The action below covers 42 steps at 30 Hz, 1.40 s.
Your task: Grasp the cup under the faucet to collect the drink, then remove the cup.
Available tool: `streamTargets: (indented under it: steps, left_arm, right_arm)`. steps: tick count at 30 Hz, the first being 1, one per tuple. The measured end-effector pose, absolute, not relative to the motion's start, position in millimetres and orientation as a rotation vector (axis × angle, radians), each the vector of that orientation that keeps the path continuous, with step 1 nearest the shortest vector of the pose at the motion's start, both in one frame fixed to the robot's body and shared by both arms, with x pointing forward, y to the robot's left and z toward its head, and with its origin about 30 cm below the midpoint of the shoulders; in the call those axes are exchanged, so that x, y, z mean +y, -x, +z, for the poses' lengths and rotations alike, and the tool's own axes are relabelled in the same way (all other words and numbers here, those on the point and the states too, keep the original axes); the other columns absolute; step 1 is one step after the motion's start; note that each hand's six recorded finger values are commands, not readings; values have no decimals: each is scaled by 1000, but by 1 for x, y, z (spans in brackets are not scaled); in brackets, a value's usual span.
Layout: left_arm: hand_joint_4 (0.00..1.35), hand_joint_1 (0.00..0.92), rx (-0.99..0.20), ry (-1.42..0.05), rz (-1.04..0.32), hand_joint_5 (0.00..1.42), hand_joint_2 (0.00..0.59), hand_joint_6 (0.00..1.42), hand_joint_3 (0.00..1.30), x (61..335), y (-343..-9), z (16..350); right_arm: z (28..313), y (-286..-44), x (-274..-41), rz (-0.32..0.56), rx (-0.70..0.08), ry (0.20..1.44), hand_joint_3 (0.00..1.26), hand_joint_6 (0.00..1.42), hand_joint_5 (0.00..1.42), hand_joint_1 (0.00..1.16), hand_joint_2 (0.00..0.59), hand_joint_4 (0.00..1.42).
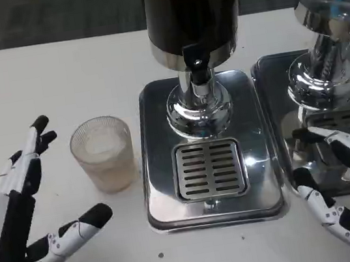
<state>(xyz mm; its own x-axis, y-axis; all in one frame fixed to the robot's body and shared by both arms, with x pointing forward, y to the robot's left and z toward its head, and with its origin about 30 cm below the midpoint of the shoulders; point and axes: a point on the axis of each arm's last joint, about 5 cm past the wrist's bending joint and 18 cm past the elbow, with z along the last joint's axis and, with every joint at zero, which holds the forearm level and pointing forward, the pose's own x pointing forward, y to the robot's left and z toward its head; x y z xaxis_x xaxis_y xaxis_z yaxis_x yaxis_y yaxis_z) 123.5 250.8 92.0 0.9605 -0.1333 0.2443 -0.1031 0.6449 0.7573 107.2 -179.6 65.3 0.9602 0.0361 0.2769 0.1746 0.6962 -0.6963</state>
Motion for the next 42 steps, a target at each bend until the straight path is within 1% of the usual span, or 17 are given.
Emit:
streamTargets:
  steps: [7,12,22,24,28,42]
  left_arm:
    - [71,123,-291,-845,1,196,30,136,59,256,-141,88]
    - [89,135,-306,-831,-32,224,27,157,74,257,-154,90]
    - [108,143,-281,-851,-132,242,26,176,83,257,-175,93]
    - [109,146,-259,-855,-159,243,25,177,84,258,-180,92]
    - [109,149,-229,-853,-167,245,25,178,84,259,-185,90]
    - [94,138,-195,-798,-162,242,20,166,76,260,-202,89]
  right_arm:
    - [63,-110,-180,-82,-273,792,348,295,271,379,423,356]
    - [63,-112,-180,-85,-271,781,348,303,284,379,427,368]
    - [63,-112,-180,-88,-269,765,357,306,297,379,429,375]
    - [63,-112,-180,-86,-269,764,359,306,297,379,429,377]
    - [63,-112,-180,-85,-266,763,360,306,302,379,429,382]
    - [62,-107,-181,-88,-253,763,370,319,323,362,431,390]
